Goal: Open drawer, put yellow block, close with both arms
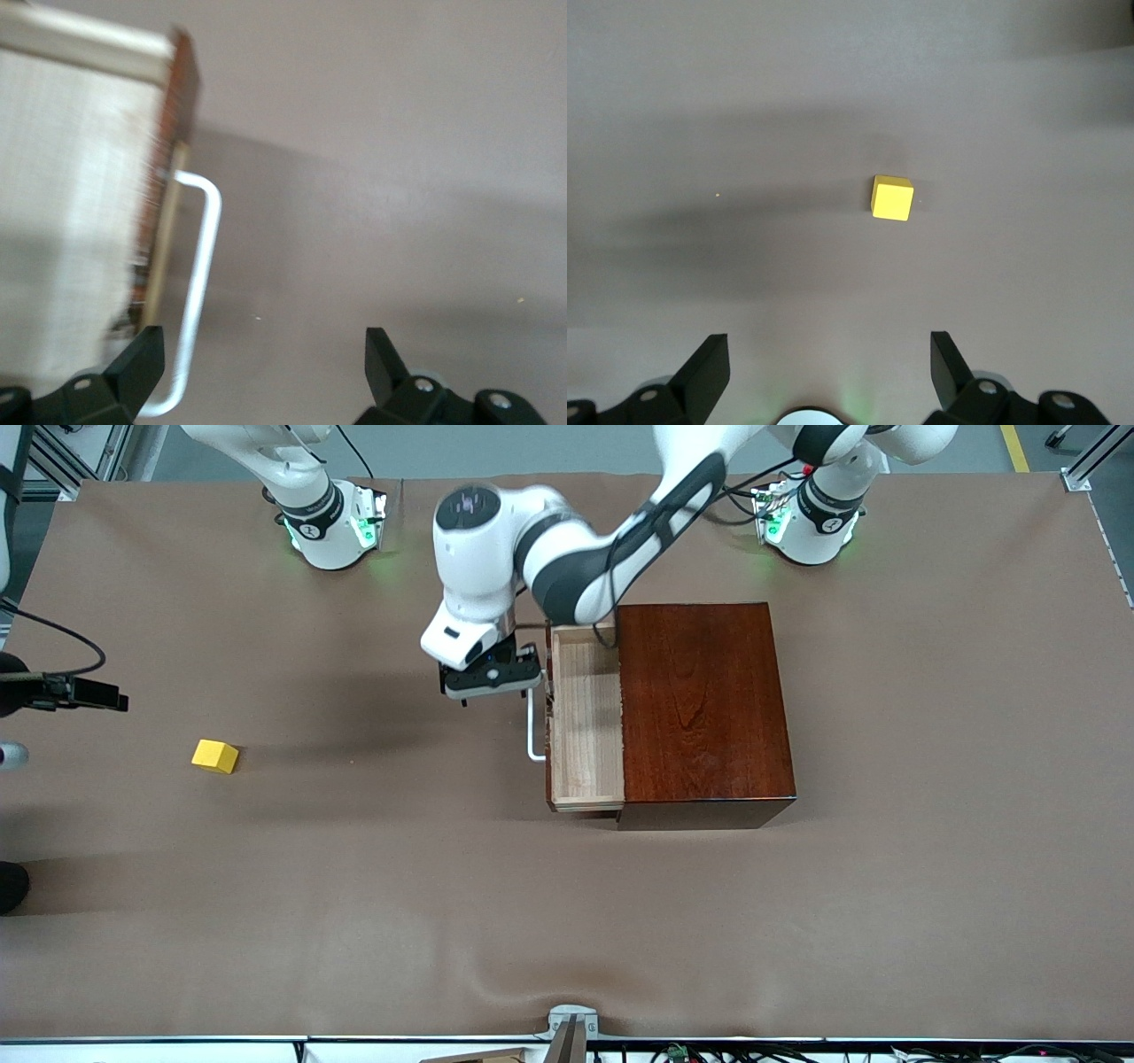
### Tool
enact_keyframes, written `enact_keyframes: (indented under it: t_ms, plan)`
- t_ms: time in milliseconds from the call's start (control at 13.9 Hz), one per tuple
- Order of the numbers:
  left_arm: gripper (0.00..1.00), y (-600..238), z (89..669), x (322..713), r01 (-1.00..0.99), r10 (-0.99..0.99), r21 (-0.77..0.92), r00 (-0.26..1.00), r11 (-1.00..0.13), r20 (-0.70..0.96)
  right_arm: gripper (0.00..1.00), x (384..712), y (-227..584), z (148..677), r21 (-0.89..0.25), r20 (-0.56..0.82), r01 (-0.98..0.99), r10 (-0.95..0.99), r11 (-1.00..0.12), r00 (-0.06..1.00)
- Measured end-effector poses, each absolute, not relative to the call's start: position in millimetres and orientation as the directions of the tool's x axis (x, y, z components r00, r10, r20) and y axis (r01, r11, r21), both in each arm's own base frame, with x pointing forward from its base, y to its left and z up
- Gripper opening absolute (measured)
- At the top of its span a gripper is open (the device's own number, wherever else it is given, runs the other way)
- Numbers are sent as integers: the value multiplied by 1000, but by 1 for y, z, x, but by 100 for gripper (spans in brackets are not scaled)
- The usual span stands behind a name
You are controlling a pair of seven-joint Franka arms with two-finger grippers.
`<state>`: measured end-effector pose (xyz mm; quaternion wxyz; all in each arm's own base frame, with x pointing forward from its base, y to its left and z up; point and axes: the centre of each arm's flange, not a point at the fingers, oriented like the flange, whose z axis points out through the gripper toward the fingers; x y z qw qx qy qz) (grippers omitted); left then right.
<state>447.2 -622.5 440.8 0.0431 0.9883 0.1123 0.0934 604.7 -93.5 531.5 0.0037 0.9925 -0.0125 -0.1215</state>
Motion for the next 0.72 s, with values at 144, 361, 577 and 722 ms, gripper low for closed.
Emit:
enact_keyframes:
  t_ms: [144, 361, 577, 722]
  plan:
    - [100, -573, 519, 454, 273, 278, 51, 944, -961, 180, 100, 611, -99, 510, 14, -233, -30, -33, -999, 972]
    - [100, -485, 590, 474, 330, 318, -55, 934, -942, 163, 100, 614, -110, 470, 18, -222, -44, -47, -999, 974]
    - [100, -420, 604, 511, 346, 330, -105, 933, -932, 144, 100, 610, -123, 426, 21, -202, -61, -64, -998, 977]
    - [100, -386, 605, 532, 356, 340, -130, 932, -925, 128, 100, 605, -133, 398, 24, -182, -75, -78, -997, 980]
